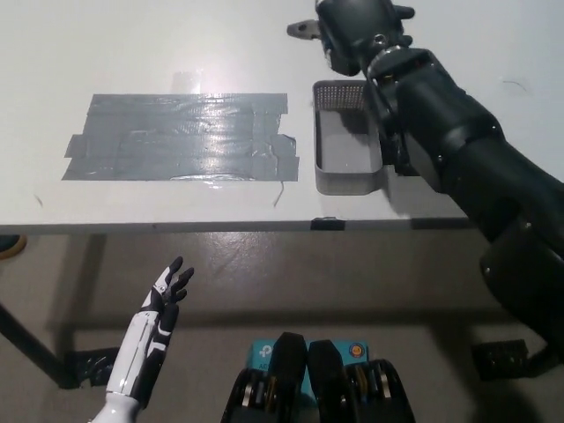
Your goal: The robot picks the blue plier placed on top of the container and places it on the grey area of the table
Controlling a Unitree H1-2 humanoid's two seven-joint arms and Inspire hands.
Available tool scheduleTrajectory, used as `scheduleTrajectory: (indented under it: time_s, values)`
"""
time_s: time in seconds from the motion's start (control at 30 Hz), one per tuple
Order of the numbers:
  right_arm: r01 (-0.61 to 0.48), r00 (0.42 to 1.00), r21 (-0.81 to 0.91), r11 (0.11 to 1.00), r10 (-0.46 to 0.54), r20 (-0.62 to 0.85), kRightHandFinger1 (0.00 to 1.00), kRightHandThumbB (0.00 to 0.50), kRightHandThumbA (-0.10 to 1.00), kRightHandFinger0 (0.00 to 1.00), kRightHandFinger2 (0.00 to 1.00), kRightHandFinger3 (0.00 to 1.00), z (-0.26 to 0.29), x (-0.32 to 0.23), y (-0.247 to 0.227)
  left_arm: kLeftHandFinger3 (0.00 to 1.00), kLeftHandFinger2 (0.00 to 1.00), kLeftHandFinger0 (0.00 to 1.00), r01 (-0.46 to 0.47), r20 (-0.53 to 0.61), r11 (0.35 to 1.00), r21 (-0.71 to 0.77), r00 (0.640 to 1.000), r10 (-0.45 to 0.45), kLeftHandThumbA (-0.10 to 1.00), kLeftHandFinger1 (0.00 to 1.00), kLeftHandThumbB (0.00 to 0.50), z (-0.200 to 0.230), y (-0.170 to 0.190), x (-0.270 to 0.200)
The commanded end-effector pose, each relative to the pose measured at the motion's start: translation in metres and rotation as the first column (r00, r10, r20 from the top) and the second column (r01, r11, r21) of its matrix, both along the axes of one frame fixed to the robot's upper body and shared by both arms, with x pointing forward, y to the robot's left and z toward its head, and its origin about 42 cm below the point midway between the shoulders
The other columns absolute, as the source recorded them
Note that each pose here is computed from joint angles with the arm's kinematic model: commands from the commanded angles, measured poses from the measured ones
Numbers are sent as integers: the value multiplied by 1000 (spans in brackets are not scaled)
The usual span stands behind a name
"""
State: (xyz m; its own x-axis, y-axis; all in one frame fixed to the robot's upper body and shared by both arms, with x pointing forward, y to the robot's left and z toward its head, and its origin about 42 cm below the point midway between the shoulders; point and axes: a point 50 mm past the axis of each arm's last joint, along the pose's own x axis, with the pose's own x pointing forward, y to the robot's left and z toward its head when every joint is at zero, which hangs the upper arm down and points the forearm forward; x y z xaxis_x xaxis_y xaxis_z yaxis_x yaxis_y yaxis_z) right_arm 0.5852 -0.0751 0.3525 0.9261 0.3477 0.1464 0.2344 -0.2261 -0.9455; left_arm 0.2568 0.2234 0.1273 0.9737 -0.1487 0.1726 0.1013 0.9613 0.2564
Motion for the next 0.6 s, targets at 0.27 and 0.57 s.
scheduleTrajectory:
  time_s: [0.27,0.57]
  values:
    - [-180,982,134,975,170,79,0,341,20,0,125,518,37,-24,89,1000,1000,1000,65,27,998,-8,998,-64,1000,1000,74,6,-3,-9]
    - [-265,964,232,936,265,31,0,356,-100,0,127,497,7,-51,140,1000,1000,1000,74,20,997,-14,997,-74,1000,1000,154,3,-7,-15]
